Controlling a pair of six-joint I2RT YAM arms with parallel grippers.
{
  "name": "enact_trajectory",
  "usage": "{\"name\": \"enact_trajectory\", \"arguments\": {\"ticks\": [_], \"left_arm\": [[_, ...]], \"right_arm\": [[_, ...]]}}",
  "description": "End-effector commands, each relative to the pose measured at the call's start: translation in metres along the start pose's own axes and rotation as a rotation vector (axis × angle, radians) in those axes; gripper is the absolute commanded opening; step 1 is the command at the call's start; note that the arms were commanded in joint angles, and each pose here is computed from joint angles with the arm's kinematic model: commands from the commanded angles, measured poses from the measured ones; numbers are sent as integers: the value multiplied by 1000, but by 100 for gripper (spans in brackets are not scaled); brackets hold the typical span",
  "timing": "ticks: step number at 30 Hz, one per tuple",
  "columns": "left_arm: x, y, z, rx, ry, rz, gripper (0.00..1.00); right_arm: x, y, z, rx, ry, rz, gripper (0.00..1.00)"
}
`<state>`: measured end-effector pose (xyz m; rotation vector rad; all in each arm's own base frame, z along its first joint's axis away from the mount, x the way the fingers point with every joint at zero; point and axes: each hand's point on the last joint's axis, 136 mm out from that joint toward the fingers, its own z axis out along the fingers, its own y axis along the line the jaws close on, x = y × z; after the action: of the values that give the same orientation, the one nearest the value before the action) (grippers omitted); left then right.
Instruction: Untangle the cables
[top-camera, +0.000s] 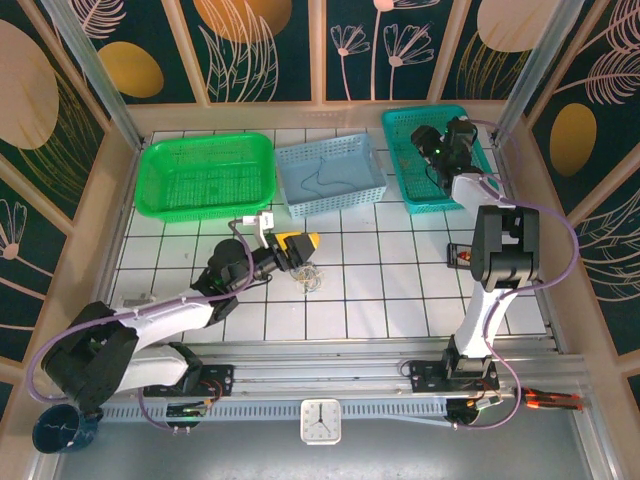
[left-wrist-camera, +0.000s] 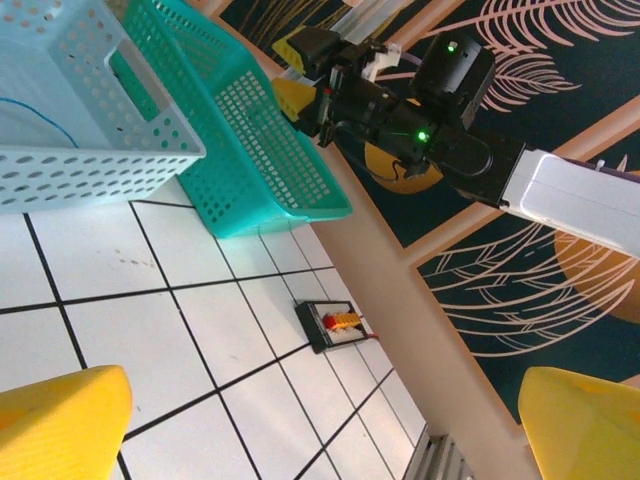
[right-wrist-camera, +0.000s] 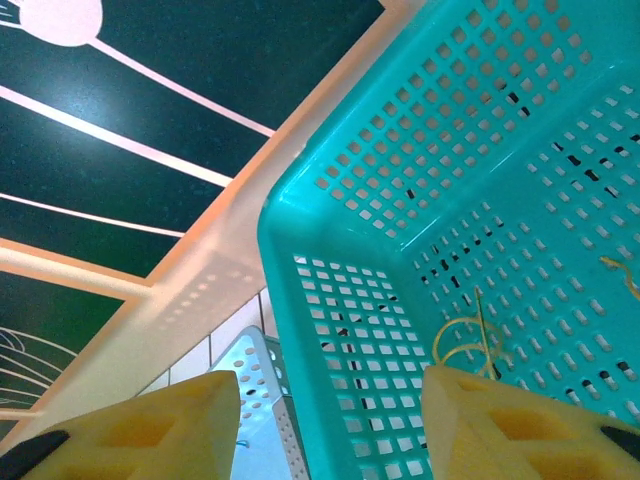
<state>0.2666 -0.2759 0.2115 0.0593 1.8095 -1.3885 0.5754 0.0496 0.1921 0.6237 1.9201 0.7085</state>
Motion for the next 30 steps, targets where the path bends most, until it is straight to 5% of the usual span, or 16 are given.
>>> {"name": "enact_trajectory", "arguments": {"ticks": [1,6,15,24,30], "left_arm": [[-1,9,-4,-39,-11,25,99],[-1,20,-4,-85,-12,1,99],[-4,67,-14,-322,-31,-78,99],[-12,79,-17,-425,-16,-71,99],[-10,81,-11,-440,21,-75,99]], "right_arm": [[-17,35,-28,-105,-54,-22,51],[20,60,-67,-211,11,-24,51],[163,90,-130,-270,292,-150,51],[293,88,-193,-286,586,-326,51],[343,66,-226,-271,722,-384,52]]}}
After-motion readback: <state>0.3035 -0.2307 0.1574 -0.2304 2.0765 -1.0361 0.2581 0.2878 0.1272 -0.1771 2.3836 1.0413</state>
